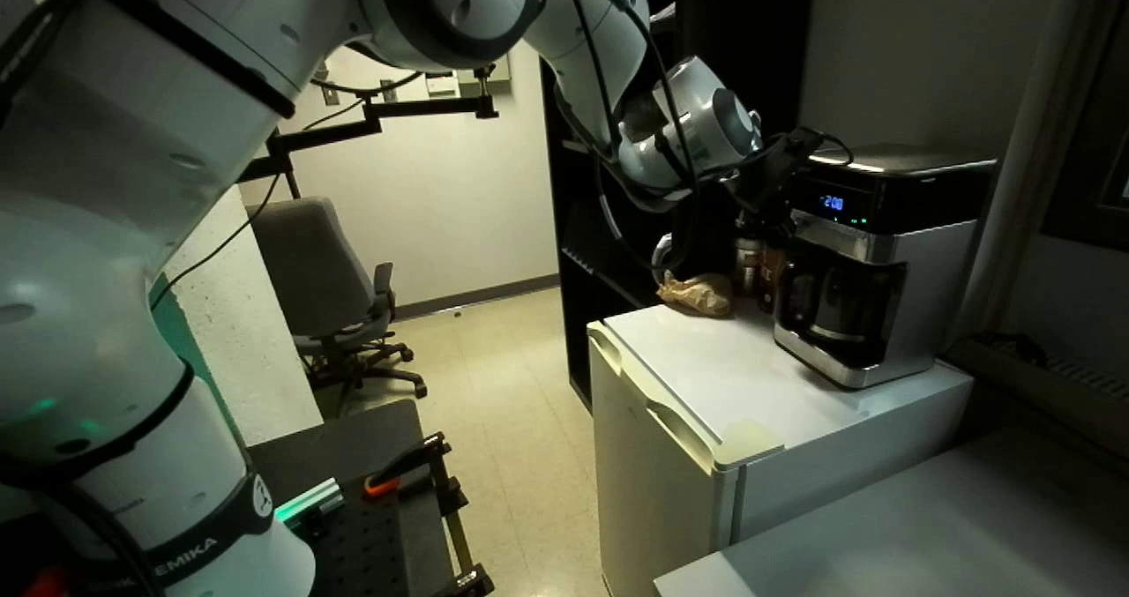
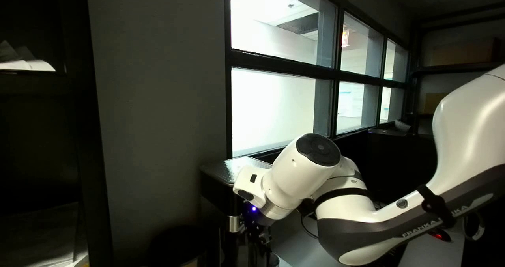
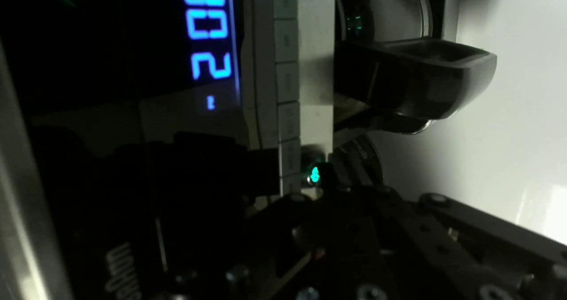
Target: Turn off the coffee maker
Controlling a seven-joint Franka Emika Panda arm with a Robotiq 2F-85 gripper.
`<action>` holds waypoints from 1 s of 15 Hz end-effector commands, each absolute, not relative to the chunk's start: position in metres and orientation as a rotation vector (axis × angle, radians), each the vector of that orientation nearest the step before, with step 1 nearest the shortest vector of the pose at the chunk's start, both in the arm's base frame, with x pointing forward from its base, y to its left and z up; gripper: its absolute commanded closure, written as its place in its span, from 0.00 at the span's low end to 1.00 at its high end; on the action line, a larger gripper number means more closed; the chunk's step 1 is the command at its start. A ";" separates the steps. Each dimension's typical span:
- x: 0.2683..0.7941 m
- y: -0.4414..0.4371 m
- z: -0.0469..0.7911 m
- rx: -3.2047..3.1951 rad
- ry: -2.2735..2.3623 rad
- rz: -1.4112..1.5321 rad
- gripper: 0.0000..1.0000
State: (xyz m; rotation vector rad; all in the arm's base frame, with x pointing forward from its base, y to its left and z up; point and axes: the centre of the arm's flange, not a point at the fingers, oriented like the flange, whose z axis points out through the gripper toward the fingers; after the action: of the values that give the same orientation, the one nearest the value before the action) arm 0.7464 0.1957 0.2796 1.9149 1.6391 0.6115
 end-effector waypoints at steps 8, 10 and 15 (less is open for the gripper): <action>0.750 0.197 0.288 1.831 1.642 0.645 1.00; 0.749 0.196 0.287 1.794 1.641 0.652 1.00; 0.747 0.195 0.283 1.738 1.655 0.632 1.00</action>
State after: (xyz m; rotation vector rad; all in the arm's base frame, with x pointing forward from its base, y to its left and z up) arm 0.7443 0.1987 0.2794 1.7929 1.6760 0.6114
